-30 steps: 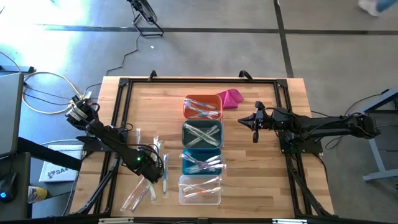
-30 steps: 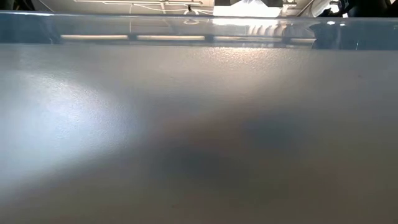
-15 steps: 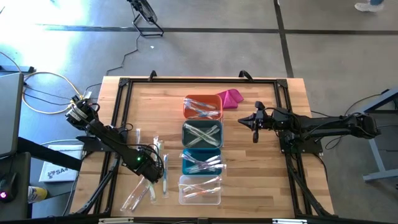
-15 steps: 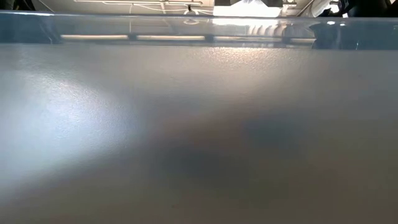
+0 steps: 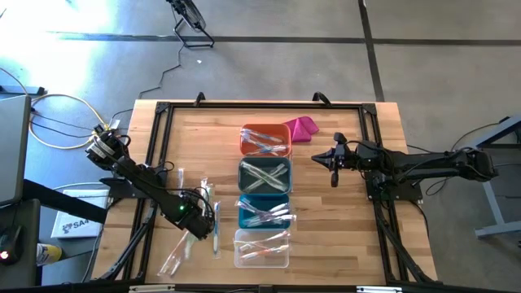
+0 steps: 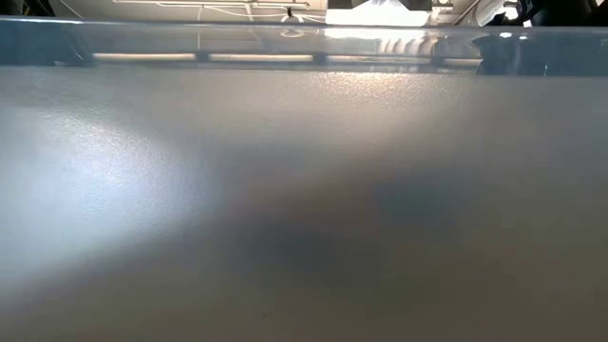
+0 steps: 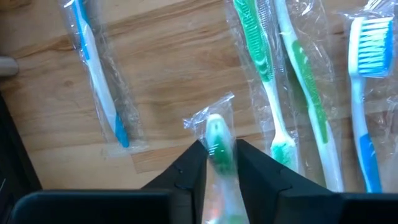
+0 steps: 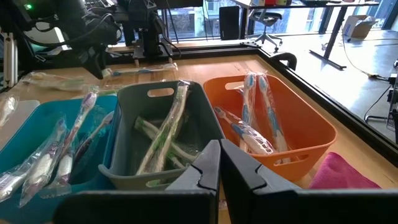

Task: Pick & Place Toothbrushes
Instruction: Put the green toothbrush into the green bin

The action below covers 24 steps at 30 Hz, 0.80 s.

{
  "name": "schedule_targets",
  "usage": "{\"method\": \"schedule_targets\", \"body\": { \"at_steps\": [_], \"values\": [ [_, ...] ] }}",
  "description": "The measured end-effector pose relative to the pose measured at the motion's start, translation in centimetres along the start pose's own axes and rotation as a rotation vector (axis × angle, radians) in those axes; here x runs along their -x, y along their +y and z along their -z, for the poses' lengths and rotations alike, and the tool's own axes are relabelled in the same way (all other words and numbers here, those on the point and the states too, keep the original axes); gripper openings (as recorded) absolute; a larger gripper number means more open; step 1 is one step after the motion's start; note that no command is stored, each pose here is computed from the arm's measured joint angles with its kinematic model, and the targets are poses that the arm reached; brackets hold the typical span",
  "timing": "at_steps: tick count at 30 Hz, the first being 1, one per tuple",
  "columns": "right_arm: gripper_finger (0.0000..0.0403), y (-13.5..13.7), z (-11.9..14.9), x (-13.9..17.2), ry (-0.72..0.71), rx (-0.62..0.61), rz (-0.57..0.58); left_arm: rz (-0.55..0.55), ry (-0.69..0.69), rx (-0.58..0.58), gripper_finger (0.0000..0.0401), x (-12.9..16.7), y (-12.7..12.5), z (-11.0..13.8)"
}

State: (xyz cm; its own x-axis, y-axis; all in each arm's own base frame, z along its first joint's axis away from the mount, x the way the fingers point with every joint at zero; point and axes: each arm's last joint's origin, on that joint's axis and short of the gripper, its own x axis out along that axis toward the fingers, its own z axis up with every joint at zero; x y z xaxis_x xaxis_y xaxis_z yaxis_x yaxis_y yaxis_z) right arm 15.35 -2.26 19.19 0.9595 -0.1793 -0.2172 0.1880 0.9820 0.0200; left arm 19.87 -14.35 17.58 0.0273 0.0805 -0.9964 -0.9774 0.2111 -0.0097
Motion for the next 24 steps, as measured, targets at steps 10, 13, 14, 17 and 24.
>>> {"method": "schedule_targets", "body": {
  "at_steps": [10,13,14,17,24],
  "values": [
    [0.0004,0.0,0.0,0.0,0.000,0.000,0.000,0.000,0.001,-0.001,0.0054,0.0,0.0,0.0],
    [0.0004,0.0,0.0,0.0,0.000,0.000,0.000,0.004,0.002,-0.022,0.0053,0.0,0.0,0.0],
    [0.0004,0.0,0.0,0.0,0.000,0.000,0.000,0.004,0.002,-0.026,0.0053,0.0,0.0,0.0],
    [0.0004,0.0,0.0,0.0,0.000,0.000,0.000,0.012,0.006,-0.033,0.0052,0.2,0.0,0.0],
    [0.0004,0.0,0.0,0.0,-0.001,0.000,0.002,0.084,-0.003,-0.052,0.0052,1.4,0.1,-0.8]
  ]
}}
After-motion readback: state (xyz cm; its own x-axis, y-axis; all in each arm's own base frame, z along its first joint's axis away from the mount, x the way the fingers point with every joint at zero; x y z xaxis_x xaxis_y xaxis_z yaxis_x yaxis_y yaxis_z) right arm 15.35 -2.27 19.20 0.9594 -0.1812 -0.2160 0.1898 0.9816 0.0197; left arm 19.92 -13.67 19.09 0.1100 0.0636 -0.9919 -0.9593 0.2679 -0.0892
